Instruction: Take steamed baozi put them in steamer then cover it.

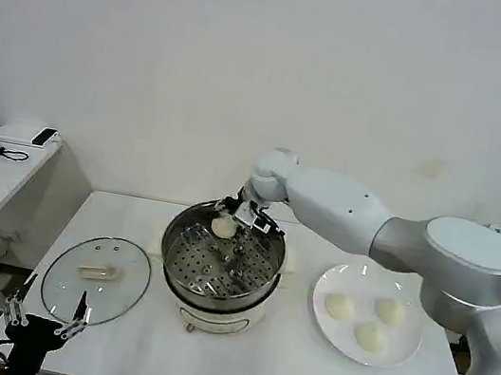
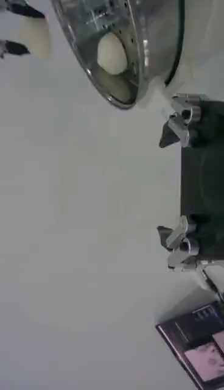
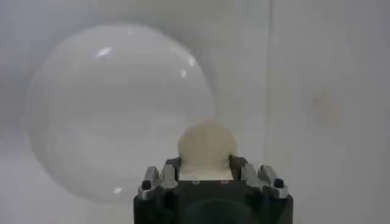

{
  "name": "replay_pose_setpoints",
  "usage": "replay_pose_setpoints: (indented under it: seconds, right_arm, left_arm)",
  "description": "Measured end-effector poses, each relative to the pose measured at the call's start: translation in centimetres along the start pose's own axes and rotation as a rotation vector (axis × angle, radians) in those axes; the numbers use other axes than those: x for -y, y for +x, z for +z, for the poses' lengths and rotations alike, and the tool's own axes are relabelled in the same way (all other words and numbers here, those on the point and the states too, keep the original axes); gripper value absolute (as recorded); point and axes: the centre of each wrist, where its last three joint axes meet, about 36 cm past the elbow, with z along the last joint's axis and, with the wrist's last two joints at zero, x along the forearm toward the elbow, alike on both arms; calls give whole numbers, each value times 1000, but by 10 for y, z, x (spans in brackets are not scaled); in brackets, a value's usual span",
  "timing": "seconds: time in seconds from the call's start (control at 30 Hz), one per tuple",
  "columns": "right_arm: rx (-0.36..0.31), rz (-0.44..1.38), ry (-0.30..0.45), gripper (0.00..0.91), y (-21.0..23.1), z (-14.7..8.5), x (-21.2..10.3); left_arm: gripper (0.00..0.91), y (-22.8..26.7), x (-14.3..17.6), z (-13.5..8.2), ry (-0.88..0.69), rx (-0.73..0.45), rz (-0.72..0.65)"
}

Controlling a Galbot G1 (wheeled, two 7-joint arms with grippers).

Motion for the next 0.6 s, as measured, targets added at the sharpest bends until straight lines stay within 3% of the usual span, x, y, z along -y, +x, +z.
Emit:
replay_pose_setpoints:
  seconds: [0.33, 0.6]
  right_arm:
    - [-17, 53, -56, 907, 59, 6, 1]
    - [-61, 99, -225, 907, 120, 16, -46]
  left_arm:
    - [907, 1, 3, -6, 4, 11, 23]
    - [907, -4, 1, -12, 13, 34, 42]
